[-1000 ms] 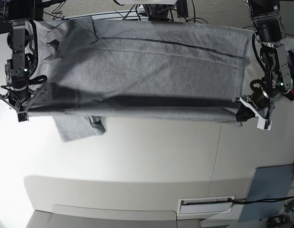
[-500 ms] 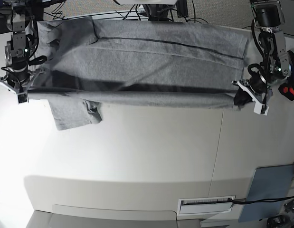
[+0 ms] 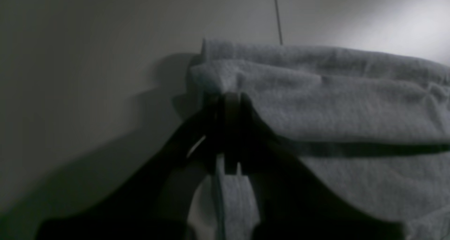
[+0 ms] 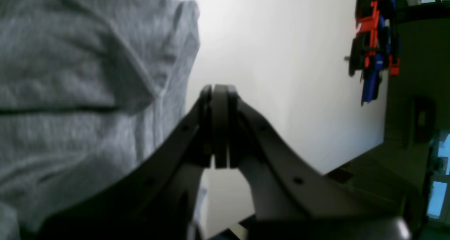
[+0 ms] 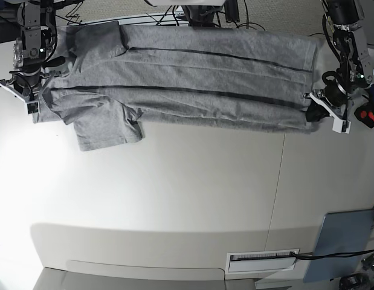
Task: Fold the T-shirt properly
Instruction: 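Lift the hem with both grippers and fold it toward the collar, then release the hem and move the right gripper to the sleeve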
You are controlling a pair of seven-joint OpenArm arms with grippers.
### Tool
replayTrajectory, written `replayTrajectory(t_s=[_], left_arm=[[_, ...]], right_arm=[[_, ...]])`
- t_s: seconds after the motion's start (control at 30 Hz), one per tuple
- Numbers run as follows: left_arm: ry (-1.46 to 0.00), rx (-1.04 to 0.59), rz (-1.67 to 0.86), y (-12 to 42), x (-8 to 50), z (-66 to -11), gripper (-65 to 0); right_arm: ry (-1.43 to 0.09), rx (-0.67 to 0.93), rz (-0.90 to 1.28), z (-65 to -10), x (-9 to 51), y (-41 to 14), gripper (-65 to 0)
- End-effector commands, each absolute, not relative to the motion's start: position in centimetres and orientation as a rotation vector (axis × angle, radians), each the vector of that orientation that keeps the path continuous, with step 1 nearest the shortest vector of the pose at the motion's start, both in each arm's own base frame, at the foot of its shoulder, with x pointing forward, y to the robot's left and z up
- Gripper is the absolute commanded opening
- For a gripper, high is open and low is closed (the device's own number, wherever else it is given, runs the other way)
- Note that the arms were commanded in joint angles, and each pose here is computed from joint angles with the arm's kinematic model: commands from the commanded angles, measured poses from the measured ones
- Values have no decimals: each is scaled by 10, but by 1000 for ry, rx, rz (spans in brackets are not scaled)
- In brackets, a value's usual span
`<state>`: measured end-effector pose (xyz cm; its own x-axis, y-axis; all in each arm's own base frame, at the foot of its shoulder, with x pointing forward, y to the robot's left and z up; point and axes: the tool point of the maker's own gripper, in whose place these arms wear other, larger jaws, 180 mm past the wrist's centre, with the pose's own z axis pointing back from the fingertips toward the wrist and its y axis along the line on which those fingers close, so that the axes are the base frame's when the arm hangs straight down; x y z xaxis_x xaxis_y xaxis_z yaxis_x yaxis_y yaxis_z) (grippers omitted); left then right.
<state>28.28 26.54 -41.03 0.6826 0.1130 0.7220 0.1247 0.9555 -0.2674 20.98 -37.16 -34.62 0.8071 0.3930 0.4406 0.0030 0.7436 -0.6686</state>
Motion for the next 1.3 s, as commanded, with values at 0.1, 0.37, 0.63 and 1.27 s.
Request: replayTrajectory(t_s=[0.1, 0.37, 0.63, 1.27], left_arm=[[-858, -299, -19, 271, 287, -399, -650], [-853, -294, -22, 272, 287, -400, -650], [-831, -288, -25, 273, 281, -405, -650], [-800, -266, -37, 275, 272, -413, -488]], right_arm=[[-614, -747, 239, -336, 210, -378, -650], [-656, -745, 252, -332, 217, -375, -636], [-774, -635, 267, -318, 256, -356, -490], [-834, -182, 103, -329, 364, -331, -490]])
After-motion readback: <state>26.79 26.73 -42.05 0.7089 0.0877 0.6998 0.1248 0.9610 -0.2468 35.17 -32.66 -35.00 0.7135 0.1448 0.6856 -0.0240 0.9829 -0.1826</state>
